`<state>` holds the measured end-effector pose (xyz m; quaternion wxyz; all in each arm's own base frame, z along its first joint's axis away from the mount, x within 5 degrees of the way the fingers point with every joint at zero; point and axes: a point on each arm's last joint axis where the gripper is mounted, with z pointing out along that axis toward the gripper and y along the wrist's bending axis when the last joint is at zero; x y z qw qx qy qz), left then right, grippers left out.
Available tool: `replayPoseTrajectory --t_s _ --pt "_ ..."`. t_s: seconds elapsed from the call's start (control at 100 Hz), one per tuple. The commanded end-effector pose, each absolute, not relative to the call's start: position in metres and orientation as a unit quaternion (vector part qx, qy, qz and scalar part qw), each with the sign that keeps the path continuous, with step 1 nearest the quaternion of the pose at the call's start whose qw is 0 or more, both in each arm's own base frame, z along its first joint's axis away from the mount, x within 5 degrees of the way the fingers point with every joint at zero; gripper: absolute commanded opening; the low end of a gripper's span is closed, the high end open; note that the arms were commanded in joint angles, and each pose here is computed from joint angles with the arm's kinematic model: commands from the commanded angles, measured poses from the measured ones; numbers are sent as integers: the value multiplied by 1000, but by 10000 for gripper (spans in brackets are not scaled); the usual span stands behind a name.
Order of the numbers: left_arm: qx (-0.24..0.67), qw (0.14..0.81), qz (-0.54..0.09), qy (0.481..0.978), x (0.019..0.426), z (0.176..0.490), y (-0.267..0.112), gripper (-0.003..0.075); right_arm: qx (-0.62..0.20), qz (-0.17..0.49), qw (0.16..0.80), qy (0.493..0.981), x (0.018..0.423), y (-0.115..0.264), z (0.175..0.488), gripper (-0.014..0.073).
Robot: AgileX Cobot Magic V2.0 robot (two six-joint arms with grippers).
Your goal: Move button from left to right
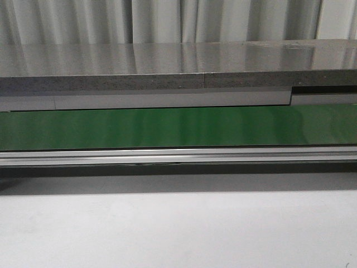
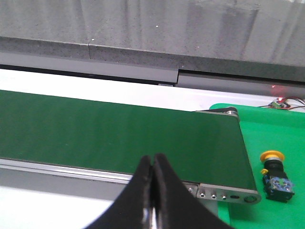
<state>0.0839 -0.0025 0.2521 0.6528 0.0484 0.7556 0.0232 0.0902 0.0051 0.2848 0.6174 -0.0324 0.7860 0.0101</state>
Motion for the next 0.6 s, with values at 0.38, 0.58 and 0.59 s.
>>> replayPoseTrajectory --t_s 0.38,0.58,0.59 --pt "41 688 22 725 85 267 -2 -19 -3 13 728 686 55 2 224 -68" --pt "41 688 22 725 85 267 -2 -19 -5 26 725 689 55 3 207 -68" --pt "41 688 22 725 85 267 -2 -19 -5 28 724 689 55 3 207 -68"
